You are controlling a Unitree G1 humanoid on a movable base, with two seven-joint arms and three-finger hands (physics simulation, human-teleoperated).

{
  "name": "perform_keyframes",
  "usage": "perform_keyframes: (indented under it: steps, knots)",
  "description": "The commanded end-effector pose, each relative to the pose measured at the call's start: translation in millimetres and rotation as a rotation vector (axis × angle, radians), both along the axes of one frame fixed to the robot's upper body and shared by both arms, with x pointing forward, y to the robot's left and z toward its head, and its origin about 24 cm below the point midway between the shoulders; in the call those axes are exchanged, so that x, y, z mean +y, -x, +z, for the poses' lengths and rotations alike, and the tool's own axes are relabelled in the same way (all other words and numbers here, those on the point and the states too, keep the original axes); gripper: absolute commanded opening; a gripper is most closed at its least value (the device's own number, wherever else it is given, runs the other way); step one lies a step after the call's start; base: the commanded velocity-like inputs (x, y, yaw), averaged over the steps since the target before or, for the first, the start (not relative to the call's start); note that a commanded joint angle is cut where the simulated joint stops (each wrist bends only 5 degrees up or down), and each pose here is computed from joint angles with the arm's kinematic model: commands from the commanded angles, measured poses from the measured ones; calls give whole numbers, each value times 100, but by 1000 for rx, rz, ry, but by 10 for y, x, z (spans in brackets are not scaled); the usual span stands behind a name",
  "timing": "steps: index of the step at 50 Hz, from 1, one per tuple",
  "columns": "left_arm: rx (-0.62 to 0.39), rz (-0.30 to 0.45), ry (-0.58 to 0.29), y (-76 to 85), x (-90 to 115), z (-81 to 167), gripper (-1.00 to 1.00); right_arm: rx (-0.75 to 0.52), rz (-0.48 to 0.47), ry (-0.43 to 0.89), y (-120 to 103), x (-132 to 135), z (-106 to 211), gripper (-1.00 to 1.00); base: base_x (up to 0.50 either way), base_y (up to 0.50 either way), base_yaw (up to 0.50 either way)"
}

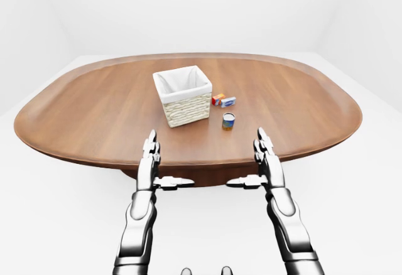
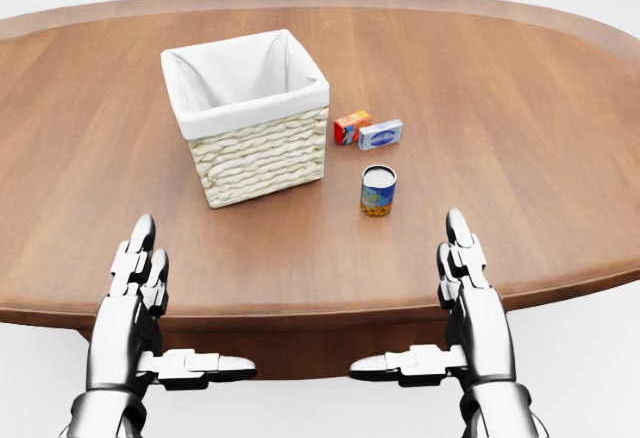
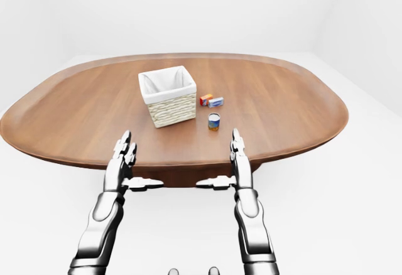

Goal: Pick up the alphabet soup and put it in the basket.

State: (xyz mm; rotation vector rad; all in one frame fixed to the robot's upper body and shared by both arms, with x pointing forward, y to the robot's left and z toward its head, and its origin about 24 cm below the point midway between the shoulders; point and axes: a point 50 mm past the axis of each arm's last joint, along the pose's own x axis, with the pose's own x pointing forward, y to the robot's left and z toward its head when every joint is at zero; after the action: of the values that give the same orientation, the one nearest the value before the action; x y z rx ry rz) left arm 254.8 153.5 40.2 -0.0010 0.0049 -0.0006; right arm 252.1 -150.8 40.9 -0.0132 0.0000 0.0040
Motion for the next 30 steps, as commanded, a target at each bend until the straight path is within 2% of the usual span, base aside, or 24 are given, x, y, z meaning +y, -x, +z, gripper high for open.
perform_keyframes:
  steps: [1,12,13,17,30]
  knots:
    - [10,3,5,-17,87,-14,100,9,8,31,29,-21,-23,100,0,0,0]
    - [-90,36,0,267,179,327,100,13,11,39,15,-17,-41,100,0,0,0]
    - [-135,59,-14,378,205,440,100,13,14,38,22,-15,-34,100,0,0,0]
    - [-172,68,-24,502,214,538,100,17,18,39,23,-7,-45,100,0,0,0]
    - [-282,109,-33,722,246,720,100,15,19,35,37,-3,-38,100,0,0,0]
